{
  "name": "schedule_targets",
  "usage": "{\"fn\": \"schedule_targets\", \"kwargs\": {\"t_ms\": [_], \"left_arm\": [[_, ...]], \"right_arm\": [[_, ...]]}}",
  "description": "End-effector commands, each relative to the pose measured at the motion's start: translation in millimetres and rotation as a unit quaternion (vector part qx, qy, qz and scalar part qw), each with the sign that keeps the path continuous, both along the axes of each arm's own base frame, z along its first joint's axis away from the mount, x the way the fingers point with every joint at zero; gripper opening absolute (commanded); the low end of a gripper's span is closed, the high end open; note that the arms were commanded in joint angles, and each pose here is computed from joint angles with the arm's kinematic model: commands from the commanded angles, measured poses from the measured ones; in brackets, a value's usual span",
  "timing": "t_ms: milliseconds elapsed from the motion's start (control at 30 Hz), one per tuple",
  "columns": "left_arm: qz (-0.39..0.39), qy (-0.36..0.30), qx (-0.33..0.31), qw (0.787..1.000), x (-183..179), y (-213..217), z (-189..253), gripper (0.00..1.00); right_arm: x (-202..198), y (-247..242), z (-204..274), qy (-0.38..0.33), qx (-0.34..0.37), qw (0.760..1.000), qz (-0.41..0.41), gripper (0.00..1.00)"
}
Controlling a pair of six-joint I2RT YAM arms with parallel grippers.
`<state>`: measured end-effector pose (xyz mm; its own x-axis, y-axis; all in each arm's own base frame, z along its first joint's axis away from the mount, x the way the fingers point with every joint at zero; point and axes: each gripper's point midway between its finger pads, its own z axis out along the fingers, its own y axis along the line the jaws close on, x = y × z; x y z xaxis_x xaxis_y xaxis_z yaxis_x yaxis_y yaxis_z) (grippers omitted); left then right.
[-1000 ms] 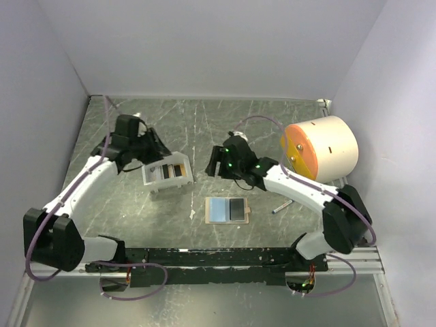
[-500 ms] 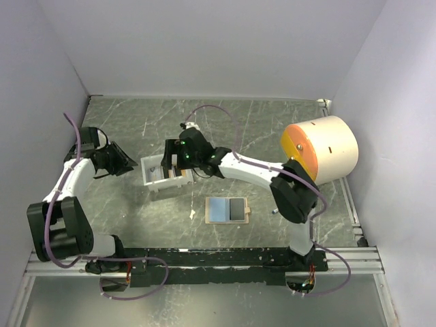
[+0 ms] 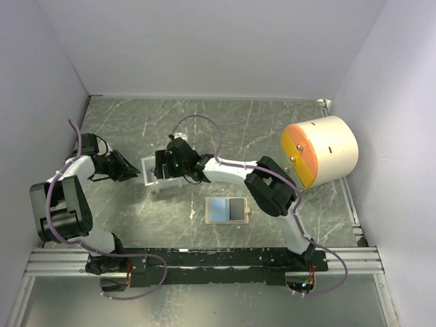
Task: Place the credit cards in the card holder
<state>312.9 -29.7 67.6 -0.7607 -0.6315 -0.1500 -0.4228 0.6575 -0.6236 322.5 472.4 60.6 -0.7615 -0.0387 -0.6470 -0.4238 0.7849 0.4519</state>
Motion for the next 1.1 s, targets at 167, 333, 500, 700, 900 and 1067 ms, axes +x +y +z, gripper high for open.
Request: {"fn": "schedule_targets", "kwargs": {"t_ms": [167,333,500,700,900,1067], "left_arm": [[-0.033,0.002,-0.05,0.998,2.8,-10.9,-11.7,0.33],[-0.043,0.012,-0.069,0.997,0.2,-16.8,-19.7,0.33],[-0.048,0.019,-0.079,0.996,-2.1,-19.5,-25.3,0.32],[-0.05,0.021,-0.083,0.995,-0.9,-20.2,-26.4,0.32],[-0.053,0.02,-0.092,0.994,-0.6,-23.9,-27.9,0.31],[-0.059,0.019,-0.094,0.994,-0.2,-27.3,-27.3,0.31]], "right_arm": [[7.1,17.0,-11.2,0.0,0.001,1.0,-0.009,1.0],[1.6,29.2,-25.6,0.028,0.003,1.0,0.004,1.0],[-5.5,44.3,-25.4,0.055,0.033,0.998,0.024,0.99],[-14.6,56.8,5.1,0.086,0.127,0.987,0.054,0.94],[-21.2,67.1,50.1,0.075,0.208,0.971,0.088,0.89],[-27.9,72.1,67.6,0.081,0.238,0.962,0.104,0.86]]}}
